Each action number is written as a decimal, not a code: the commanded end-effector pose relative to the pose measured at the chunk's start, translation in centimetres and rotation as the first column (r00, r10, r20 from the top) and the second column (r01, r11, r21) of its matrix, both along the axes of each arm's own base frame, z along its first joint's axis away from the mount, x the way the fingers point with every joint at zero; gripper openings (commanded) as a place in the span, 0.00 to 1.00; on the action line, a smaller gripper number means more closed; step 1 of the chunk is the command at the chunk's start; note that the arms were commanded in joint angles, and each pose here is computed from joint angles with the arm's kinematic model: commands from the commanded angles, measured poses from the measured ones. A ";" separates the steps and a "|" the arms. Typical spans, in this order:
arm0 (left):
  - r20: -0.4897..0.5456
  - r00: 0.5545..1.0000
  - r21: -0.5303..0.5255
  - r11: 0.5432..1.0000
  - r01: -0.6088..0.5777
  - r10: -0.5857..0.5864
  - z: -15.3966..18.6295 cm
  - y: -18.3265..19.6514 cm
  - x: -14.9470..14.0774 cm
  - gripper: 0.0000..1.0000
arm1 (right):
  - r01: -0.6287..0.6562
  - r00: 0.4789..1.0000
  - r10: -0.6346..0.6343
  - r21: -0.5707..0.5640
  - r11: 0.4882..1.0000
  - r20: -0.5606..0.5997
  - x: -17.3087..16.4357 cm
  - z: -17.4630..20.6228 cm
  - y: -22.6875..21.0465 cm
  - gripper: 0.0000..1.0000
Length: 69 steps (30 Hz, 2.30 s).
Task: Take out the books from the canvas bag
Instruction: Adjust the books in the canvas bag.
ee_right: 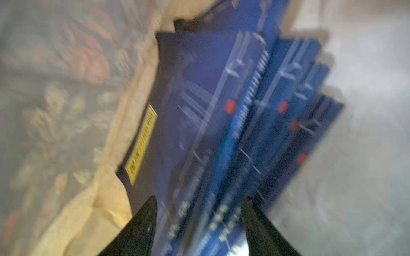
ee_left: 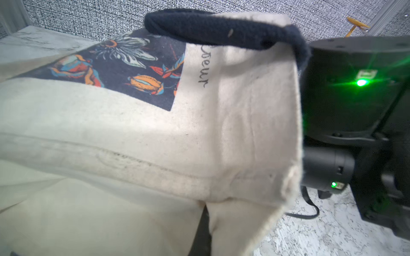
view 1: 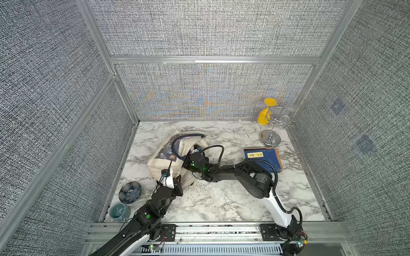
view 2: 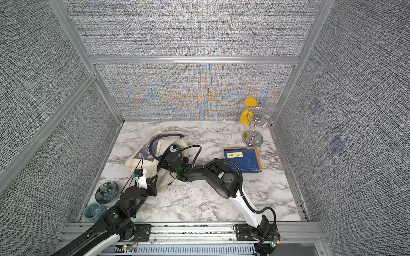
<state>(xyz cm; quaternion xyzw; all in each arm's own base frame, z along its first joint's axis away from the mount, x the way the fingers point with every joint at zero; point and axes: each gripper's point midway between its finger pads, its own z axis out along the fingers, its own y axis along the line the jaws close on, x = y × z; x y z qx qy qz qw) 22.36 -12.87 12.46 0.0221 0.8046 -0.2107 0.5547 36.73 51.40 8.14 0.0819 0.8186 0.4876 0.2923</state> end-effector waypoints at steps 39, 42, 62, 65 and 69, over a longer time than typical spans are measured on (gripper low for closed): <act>0.035 0.999 -0.054 0.998 0.042 -0.040 1.4 -0.8 -0.2 0.00 | 0.122 0.983 -0.110 -0.076 0.990 0.148 3.3 0.1 -5.2 0.07; 0.045 0.999 -0.049 0.998 0.033 -0.031 1.7 -0.6 -0.1 0.00 | 0.164 0.977 -0.153 -0.068 0.984 0.148 2.7 0.9 -7.4 0.06; 0.019 0.999 0.042 0.999 -0.026 0.025 1.5 -0.3 1.2 0.00 | 0.148 0.987 -0.142 -0.073 0.986 0.078 0.2 0.1 -9.4 0.54; 0.034 0.999 0.025 0.999 -0.029 0.028 1.7 0.0 0.9 0.00 | 0.161 0.985 -0.155 -0.077 0.984 0.073 -0.1 -0.2 -10.0 0.55; 0.062 0.998 -0.003 1.000 -0.031 0.031 2.6 0.1 0.8 0.00 | 0.174 0.984 -0.171 -0.078 0.982 0.048 -0.4 -0.8 -10.7 0.50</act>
